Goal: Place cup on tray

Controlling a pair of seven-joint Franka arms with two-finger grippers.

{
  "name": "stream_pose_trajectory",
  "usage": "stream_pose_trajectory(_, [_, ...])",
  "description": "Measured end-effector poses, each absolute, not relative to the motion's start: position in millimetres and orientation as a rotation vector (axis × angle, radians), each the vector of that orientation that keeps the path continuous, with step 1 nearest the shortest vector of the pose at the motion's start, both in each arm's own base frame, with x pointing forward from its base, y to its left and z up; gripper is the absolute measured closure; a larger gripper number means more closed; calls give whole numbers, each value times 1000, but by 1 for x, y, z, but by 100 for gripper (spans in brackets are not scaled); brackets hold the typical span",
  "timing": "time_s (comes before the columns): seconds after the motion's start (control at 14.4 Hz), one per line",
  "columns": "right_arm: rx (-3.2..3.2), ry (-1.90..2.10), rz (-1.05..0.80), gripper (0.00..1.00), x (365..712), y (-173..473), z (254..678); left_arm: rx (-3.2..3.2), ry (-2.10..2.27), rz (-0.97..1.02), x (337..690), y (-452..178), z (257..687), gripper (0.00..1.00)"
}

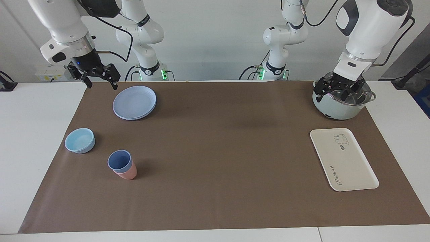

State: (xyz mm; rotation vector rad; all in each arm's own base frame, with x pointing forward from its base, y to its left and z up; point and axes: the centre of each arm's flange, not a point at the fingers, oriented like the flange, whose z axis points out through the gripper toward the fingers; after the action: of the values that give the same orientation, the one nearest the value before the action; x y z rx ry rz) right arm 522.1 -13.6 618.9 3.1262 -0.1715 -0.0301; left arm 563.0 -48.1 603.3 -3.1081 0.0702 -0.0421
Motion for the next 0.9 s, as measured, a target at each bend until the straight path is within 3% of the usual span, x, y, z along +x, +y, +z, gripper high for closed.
stream_pose_trajectory(0.56, [3128,-168,-6,0,524,-13,620,-3108,70,-42,563,-48,603,0])
stream_pose_trajectory(0.9, [3146,183,165,0,541,-20,619,-3108,70,-42,563,-48,603,0])
